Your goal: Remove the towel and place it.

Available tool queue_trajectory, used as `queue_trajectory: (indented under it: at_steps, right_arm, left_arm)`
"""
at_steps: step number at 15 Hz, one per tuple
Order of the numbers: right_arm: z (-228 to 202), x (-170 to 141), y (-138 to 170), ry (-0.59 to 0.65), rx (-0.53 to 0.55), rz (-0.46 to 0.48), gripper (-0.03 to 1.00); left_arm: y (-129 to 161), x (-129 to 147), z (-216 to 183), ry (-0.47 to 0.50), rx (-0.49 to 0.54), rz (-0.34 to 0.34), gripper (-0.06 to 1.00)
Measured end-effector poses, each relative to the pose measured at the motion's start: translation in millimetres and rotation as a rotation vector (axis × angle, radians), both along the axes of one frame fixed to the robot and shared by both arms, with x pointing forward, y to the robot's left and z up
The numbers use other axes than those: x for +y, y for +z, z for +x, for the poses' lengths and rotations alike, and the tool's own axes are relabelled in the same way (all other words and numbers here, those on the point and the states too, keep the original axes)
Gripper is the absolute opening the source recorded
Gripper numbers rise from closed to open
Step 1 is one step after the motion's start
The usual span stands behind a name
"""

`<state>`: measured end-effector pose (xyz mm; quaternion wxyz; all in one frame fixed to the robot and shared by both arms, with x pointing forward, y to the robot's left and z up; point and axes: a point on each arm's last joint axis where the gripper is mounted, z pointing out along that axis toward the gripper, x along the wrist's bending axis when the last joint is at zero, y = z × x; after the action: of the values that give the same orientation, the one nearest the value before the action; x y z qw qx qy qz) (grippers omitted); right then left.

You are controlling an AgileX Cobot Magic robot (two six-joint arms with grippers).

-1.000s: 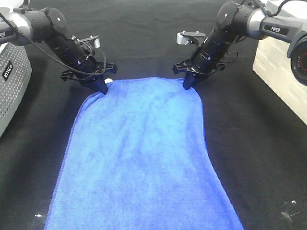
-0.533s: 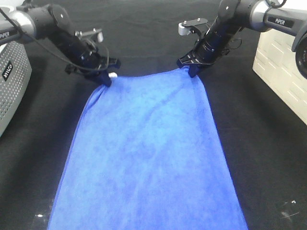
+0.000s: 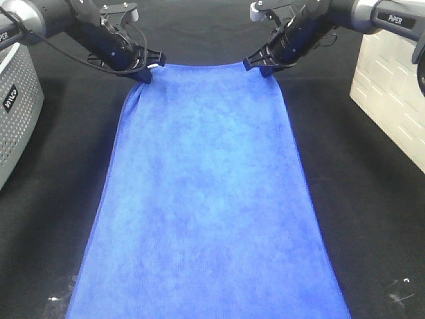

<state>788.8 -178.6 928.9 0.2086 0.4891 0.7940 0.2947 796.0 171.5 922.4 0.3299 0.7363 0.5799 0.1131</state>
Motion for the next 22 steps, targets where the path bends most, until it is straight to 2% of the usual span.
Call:
queue_trajectory:
  at_steps: [5,12,18,22]
  right_arm:
    - [8,-1,7,-0.026,-0.110,0.015,0.01]
    - [13,-1,13,-0.046,-0.195,0.026,0.01]
    - [13,-1,13,-0.048,-0.203,0.028,0.01]
    - [16,-1,3,-0.056,-0.212,0.029,0.01]
  left_arm:
    - [7,2,9,0.001,-0.141,0.029,0.01]
    - [14,4,17,0.022,-0.260,0.057,0.01]
    - [12,5,17,0.015,-0.267,0.080,0.01]
    - [-19,6,20,0.017,-0.242,0.099,0.01]
